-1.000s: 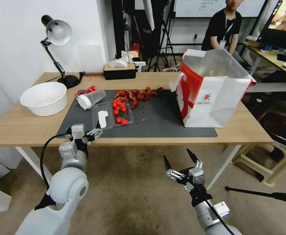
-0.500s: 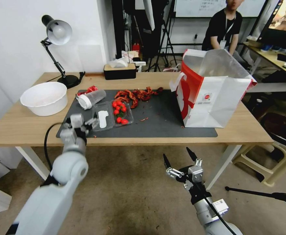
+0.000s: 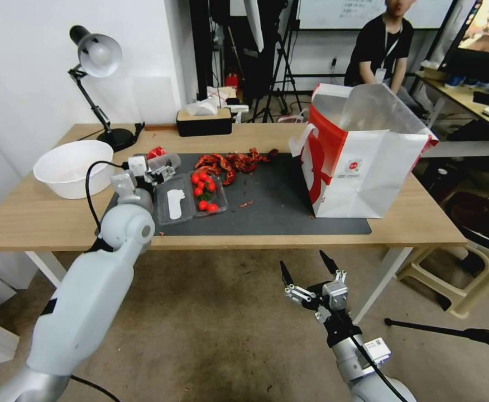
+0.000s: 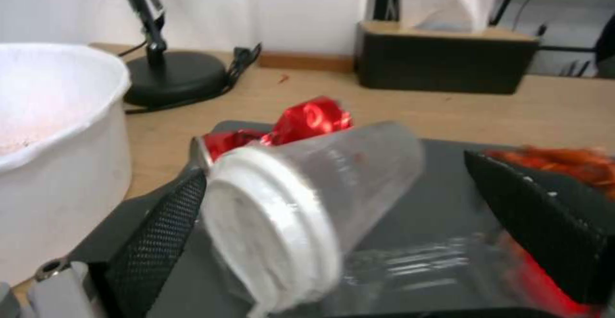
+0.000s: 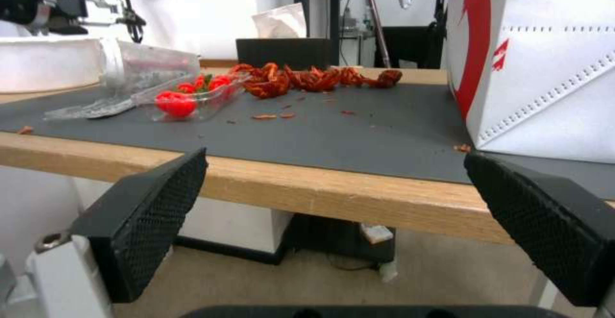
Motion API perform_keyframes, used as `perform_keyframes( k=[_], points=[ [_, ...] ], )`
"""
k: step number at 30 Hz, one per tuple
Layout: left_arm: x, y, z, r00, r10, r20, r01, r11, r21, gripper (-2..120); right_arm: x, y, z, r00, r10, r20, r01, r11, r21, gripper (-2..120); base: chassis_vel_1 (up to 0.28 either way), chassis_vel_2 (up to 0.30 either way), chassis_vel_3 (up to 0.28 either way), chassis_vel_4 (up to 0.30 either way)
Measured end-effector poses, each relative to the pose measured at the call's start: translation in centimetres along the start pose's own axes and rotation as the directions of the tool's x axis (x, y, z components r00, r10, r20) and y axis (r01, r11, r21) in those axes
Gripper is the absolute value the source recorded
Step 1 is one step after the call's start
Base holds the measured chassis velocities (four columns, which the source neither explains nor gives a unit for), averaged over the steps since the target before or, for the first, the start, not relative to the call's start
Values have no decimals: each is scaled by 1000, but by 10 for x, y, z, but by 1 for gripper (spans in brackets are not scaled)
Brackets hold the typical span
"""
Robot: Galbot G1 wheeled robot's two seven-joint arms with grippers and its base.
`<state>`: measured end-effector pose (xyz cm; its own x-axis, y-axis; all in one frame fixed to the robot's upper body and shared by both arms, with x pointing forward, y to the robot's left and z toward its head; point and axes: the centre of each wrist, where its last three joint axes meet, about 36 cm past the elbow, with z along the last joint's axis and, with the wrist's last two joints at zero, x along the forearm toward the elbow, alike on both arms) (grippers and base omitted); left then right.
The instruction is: Pick up the trash from the table and place it into the takeout bag.
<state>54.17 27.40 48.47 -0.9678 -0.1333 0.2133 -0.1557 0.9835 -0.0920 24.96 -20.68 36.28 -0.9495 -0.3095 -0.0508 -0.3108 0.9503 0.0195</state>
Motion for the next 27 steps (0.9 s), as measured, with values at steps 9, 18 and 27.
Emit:
perform_keyframes(
  k=[9, 18, 27],
  points=[
    [-21, 15, 4, 999, -35, -11, 35, 999, -16, 100, -2, -1, 0, 1000, -1, 0, 1, 1000, 1, 100, 0, 0, 0, 0],
    [-28, 23, 9, 999, -19, -35, 19, 1000, 15, 100, -2, -1, 0, 1000, -2, -3, 2, 1000, 2, 100, 0, 0, 0, 0],
    [-36, 29, 11, 998, 25, -56, -22, 998, 66, 100, -2, -1, -1, 1000, -5, -3, 5, 1000, 3, 100, 0, 0, 0, 0]
  ],
)
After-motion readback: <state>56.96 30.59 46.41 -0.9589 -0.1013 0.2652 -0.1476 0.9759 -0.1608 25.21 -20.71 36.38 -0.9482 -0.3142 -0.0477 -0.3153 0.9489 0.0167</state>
